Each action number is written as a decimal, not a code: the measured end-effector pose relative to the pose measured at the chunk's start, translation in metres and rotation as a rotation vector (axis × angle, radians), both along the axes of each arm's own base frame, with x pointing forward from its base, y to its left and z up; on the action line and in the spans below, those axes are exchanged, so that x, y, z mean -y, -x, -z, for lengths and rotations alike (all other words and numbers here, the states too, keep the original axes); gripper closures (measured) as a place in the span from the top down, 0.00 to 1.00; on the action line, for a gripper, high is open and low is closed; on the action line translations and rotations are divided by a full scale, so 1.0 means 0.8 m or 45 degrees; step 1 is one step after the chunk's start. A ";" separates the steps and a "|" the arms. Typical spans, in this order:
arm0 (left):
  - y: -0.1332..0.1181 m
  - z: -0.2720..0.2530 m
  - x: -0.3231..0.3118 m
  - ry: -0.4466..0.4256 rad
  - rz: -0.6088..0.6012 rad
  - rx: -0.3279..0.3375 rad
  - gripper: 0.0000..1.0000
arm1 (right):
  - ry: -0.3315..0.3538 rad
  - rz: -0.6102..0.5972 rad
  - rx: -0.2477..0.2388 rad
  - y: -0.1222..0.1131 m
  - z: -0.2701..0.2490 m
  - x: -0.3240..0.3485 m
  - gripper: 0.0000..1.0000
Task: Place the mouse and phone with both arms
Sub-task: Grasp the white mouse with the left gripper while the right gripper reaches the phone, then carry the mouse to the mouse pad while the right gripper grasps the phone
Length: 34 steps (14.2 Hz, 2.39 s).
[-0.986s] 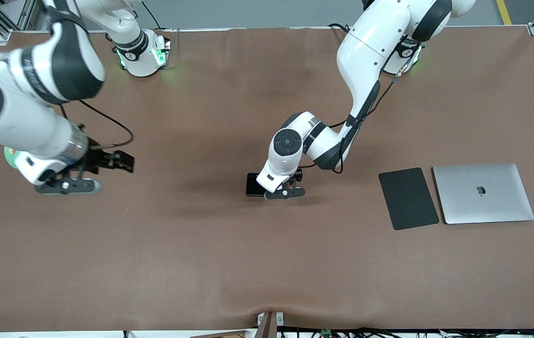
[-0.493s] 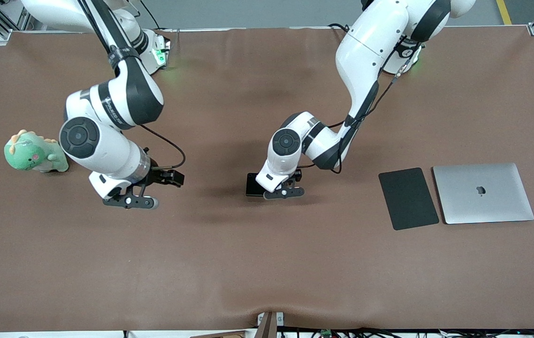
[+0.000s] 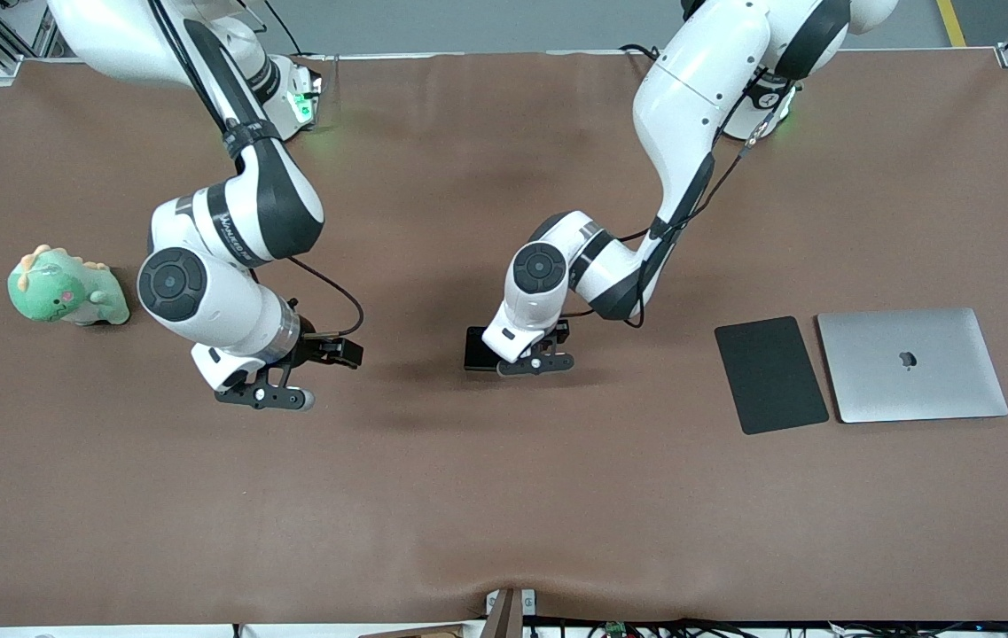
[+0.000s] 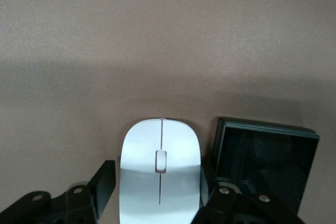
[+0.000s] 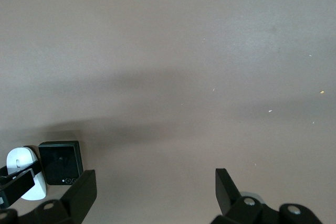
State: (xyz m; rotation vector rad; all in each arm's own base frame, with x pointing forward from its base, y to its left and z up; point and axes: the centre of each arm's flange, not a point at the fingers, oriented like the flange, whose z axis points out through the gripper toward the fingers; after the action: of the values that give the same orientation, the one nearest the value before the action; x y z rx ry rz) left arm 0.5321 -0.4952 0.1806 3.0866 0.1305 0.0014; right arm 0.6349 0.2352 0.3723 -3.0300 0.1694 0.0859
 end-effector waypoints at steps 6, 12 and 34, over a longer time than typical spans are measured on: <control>0.001 0.001 0.000 -0.003 0.004 0.001 0.72 | -0.012 -0.053 0.047 0.005 0.025 -0.043 1.00; 0.013 0.010 0.010 -0.015 0.029 -0.006 0.64 | -0.008 -0.060 0.046 0.007 0.028 -0.050 1.00; -0.133 -0.184 -0.284 -0.096 0.149 0.012 0.62 | -0.017 -0.096 0.086 0.059 0.161 -0.203 1.00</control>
State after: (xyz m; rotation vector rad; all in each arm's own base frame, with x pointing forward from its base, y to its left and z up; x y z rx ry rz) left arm 0.6389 -0.2682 0.3278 3.1635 -0.0520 0.0164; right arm 0.5879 0.3978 0.2432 -3.0206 0.0484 -0.0091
